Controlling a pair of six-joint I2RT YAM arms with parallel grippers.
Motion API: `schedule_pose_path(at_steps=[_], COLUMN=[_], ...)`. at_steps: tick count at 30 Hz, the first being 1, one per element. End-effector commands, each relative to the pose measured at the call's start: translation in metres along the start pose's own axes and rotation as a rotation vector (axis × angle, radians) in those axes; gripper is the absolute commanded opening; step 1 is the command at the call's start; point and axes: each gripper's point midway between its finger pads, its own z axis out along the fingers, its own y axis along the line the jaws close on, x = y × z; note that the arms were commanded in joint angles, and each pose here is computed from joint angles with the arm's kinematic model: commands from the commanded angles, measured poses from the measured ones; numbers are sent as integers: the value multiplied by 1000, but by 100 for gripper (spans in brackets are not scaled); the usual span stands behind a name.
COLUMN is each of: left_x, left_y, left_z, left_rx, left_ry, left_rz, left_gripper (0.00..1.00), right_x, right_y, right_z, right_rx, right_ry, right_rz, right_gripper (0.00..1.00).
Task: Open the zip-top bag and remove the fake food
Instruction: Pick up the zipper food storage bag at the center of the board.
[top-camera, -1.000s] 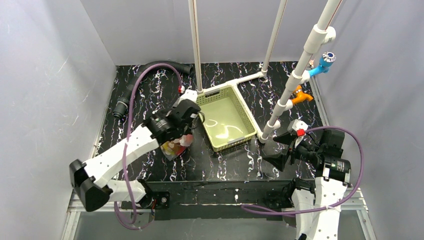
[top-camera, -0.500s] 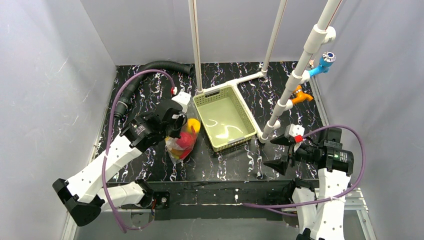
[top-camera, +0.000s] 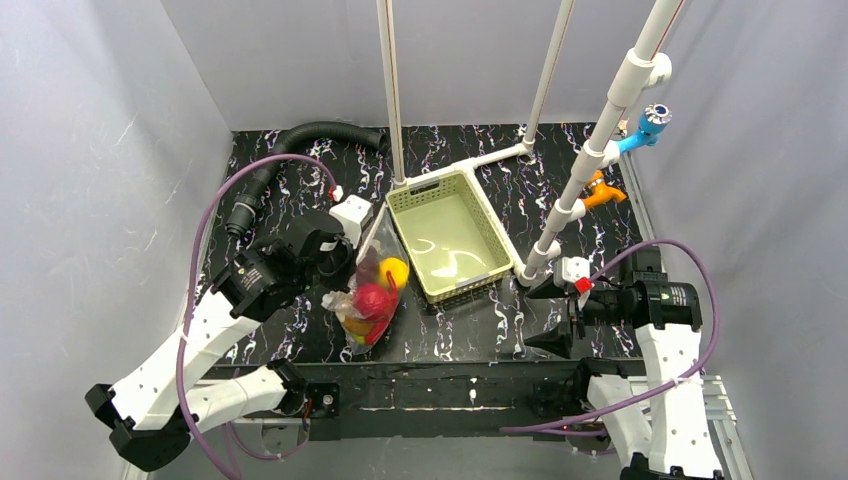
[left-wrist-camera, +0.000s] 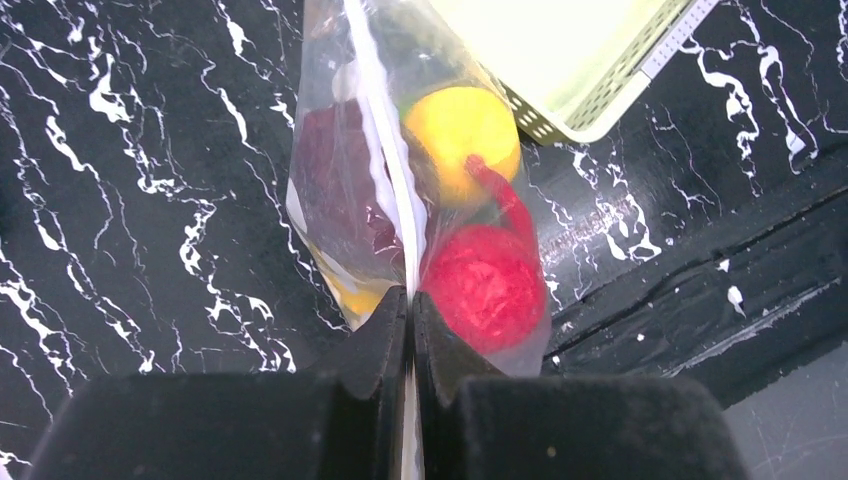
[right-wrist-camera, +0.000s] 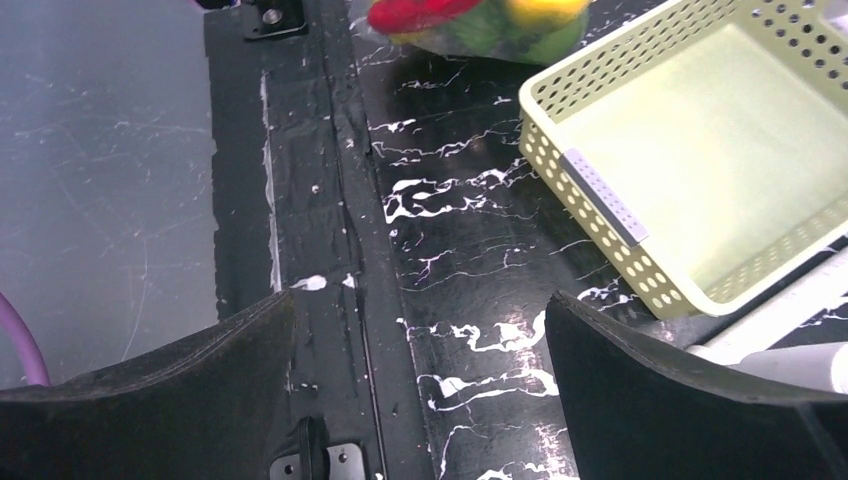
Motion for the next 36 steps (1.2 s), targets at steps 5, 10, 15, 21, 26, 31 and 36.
schedule_pose_path(at_steps=[5,10,15,21,26,31,36], left_x=[20,25,28,30,32,32,30], left_y=[0,4,3,0,-3,-17,-31], left_z=[-13,-17,-22,-33,-43,-56,-71], left_rx=[29,24,53,95,127,231,332], left_ry=[14,26,37,47,65,56,26], left_rz=[-31,13,83,128,153,190,222], left_gripper=[0,0,0,0,0,0,0], right_x=[-6,-6,-7,-13,-20,-22,-20], right_y=[12,21,28,30,33,41,44], right_z=[2,4,4,4,4,6,10], right_rx=[-99,-151,-192,-220,-244,-301,-341], right_ry=[37,37,42,44,36,34,53], right_rz=[-51,-61,-78,-101,-119,-110,-101], right_gripper=[100,100,100,100,100,100,100])
